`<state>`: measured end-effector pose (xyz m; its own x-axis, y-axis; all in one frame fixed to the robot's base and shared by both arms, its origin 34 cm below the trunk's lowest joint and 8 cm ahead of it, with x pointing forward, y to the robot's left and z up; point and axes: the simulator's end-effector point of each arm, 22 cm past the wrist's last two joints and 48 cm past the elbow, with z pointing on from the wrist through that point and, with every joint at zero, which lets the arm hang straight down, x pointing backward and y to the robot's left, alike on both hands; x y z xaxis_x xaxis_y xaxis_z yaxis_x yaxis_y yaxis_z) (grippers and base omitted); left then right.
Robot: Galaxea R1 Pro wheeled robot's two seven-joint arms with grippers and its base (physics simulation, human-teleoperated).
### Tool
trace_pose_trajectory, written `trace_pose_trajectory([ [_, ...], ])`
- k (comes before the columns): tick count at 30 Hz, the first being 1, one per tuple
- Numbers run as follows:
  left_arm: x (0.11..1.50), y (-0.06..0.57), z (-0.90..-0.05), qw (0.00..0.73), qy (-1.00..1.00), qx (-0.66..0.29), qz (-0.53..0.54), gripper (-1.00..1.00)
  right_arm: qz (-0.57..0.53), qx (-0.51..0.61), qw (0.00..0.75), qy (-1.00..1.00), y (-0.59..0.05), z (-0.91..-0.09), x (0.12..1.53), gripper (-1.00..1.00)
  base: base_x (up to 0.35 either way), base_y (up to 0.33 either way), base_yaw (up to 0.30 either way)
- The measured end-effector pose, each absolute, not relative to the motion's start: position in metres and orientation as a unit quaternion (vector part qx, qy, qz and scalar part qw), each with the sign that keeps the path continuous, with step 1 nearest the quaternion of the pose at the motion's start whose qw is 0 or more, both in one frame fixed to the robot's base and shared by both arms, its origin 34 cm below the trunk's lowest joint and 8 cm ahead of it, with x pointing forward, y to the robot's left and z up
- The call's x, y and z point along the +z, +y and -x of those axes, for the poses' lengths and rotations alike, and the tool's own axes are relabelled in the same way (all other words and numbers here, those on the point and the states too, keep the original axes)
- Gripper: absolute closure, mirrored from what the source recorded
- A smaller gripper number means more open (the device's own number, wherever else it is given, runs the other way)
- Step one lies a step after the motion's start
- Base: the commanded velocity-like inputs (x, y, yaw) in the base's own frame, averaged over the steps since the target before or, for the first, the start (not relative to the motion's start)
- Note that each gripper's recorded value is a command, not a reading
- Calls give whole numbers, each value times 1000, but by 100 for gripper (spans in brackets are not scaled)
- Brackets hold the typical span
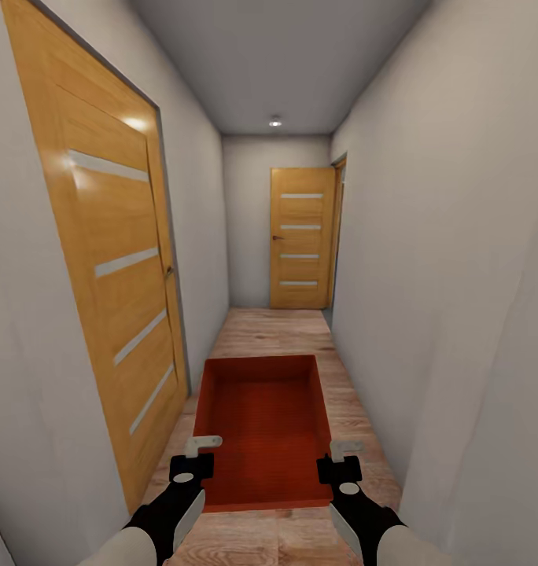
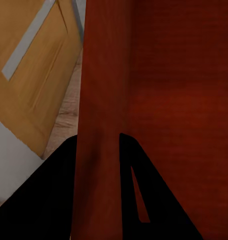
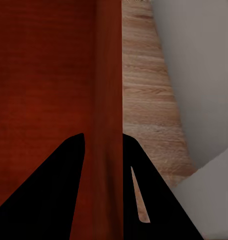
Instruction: Move the two storage containers from the living room to the garage. In the garage, place one container on the floor and stack the other container on top of it (either order is fine).
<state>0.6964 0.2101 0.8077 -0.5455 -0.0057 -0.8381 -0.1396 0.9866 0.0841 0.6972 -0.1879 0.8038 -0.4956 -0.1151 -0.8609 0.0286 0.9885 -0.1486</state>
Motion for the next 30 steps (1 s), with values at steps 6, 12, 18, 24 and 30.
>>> trace_pose_trajectory([
  [6,808,210,-696,475,876,70,41,100,25,-72,502,862,-188,-697,804,100,323,0,0],
  [12,808,210,-696,475,876,70,41,100,25,-72,502,862,-188,-697,804,100,323,16,0],
  [18,808,210,-697,475,876,71,41,100,25,-71,501,862,-188,-697,804,100,323,108,0],
  [24,808,210,-696,474,877,71,41,100,25,-71,501,862,-188,-697,803,100,323,17,0],
  [30,808,210,-696,475,876,71,41,100,25,-71,501,862,-188,-697,804,100,323,0,0],
])
